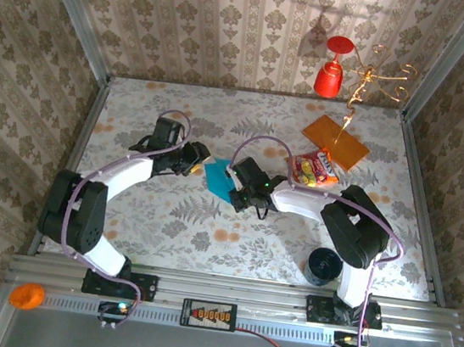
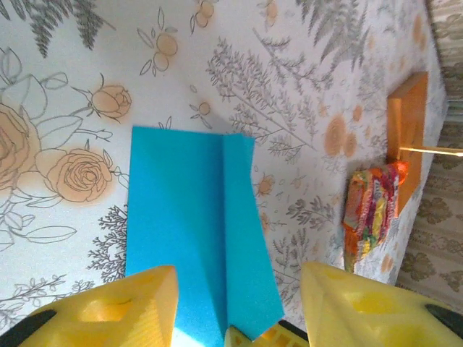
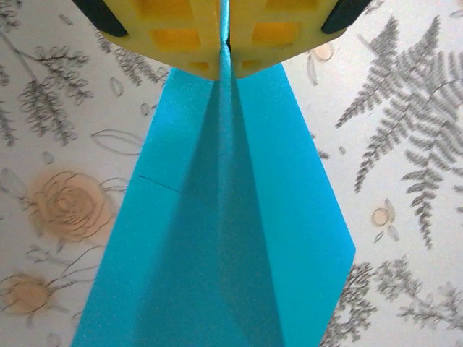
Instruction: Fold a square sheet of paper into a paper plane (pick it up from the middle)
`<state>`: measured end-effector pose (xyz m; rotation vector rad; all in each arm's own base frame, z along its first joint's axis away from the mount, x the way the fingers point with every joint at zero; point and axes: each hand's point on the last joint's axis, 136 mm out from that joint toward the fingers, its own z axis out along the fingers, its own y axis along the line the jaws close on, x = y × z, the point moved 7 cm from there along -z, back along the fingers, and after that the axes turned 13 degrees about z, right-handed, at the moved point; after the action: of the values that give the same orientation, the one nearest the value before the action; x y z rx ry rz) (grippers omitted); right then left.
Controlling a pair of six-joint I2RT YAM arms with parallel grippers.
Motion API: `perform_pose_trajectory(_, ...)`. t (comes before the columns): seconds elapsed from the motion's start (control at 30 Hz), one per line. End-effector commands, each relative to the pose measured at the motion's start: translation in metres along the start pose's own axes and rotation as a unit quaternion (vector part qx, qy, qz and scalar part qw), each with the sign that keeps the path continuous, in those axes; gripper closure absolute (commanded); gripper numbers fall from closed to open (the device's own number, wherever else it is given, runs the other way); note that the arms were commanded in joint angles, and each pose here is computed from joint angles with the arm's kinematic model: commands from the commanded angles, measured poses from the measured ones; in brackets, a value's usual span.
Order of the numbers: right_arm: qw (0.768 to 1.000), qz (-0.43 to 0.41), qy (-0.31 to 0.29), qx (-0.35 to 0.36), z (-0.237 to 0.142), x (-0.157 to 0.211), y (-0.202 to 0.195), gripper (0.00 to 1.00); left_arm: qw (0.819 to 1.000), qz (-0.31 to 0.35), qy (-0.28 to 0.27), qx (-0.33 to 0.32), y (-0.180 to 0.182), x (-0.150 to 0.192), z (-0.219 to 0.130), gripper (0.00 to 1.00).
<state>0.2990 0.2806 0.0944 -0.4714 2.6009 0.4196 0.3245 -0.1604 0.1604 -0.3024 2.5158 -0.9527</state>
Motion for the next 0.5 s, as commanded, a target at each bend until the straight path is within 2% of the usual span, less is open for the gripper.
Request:
perform_pose_trajectory(0.0,0.997,0.039,0.039,-0.045,-0.008,-0.001,0.004,0.89,1.000,0.011,-0.001,-0.013,0.011,0.010,-0.001,0.51)
perform_pose_trajectory(0.3,0.984,0.105,0.067,-0.127,-0.007,0.000,0.000,0.89,0.999,0.030,0.019,0.008,0.012,0.035,0.015,0.52)
perform_pose_trajectory(0.47,0.978,0.121,0.083,-0.148,-0.002,0.000,-0.001,0.90,0.999,0.043,0.024,0.010,0.010,0.045,0.023,0.56)
